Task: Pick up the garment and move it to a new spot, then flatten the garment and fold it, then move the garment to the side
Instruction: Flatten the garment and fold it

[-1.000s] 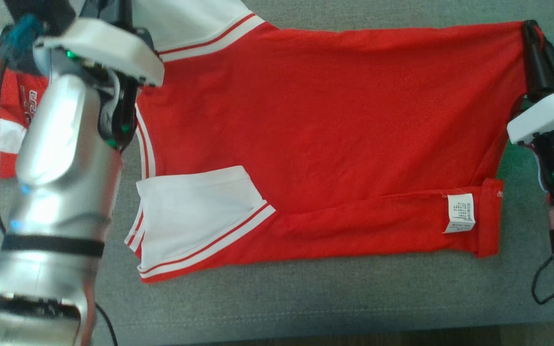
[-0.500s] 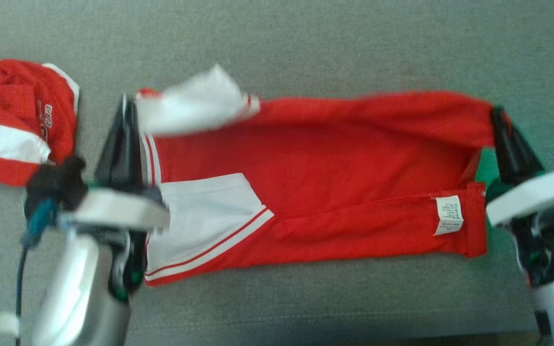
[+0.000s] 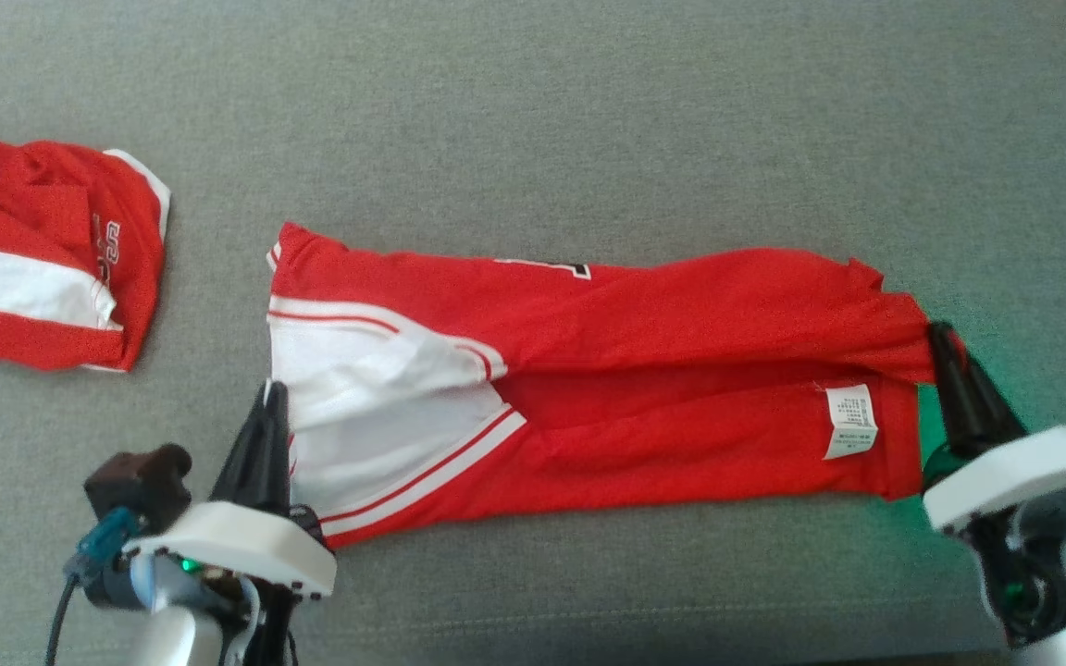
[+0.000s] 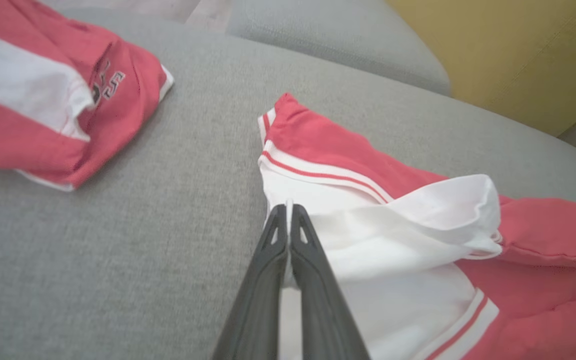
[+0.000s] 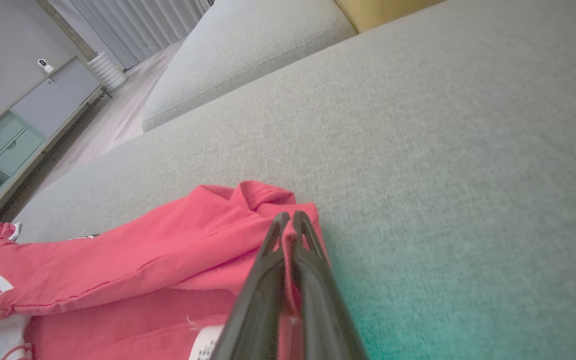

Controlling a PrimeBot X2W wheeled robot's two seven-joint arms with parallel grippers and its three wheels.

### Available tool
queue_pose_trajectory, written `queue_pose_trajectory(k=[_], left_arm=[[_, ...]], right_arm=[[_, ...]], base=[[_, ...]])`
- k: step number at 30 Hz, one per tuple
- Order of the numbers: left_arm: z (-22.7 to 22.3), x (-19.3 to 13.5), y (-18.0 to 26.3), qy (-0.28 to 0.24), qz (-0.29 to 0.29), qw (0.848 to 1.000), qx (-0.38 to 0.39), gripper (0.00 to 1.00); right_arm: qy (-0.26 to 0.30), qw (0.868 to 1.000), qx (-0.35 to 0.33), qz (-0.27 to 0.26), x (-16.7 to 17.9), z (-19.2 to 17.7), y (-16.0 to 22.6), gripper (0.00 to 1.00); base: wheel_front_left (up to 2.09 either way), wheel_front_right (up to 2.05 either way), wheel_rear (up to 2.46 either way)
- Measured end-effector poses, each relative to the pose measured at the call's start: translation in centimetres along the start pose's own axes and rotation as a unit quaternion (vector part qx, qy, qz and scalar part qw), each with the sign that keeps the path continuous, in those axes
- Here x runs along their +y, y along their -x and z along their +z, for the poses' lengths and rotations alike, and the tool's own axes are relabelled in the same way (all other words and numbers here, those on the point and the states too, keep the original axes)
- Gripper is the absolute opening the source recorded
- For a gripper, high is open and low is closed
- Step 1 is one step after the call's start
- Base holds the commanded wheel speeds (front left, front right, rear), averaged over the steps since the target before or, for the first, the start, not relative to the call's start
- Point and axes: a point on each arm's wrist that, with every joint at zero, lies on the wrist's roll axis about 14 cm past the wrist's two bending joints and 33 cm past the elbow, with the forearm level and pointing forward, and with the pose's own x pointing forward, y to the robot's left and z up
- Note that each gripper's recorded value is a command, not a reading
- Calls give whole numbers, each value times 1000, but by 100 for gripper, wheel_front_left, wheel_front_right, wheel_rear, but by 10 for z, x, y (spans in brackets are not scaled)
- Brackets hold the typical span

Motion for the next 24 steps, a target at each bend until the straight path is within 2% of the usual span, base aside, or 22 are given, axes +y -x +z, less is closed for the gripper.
queue_pose_trajectory(k=[1, 2, 3, 4, 7, 11, 18, 24], left_arm=[[-4, 1, 2, 4, 1, 1000, 9, 0], [-8, 1, 3, 7, 3, 1000, 15, 18], [-11, 2, 4, 8, 5, 1000, 23, 57], [-15, 3, 5, 10, 6, 999, 31, 100], [-23, 4, 12, 9, 9, 999, 43, 100], [-13, 3, 17, -10, 12, 1000, 13, 100], [38, -14, 21, -63, -8, 994, -92, 100], [70, -26, 27, -91, -27, 984, -148, 100]], right_arm=[[-5, 1000, 2, -3, 0, -4, 3, 42], [-3, 1000, 6, -4, 0, -7, 5, 100], [0, 1000, 9, -5, 0, -10, 7, 100], [3, 1000, 8, -6, 0, -10, 9, 100], [32, 999, -12, -4, 3, -3, 17, 100], [59, 997, -51, -1, 10, 14, 25, 100], [129, 981, -146, 5, 31, 66, 41, 100], [155, 973, -173, 12, 47, 84, 51, 100]], base=[[0, 0, 0], [0, 0, 0], [0, 0, 0], [0, 0, 0], [0, 0, 0], [0, 0, 0], [0, 0, 0], [0, 0, 0]])
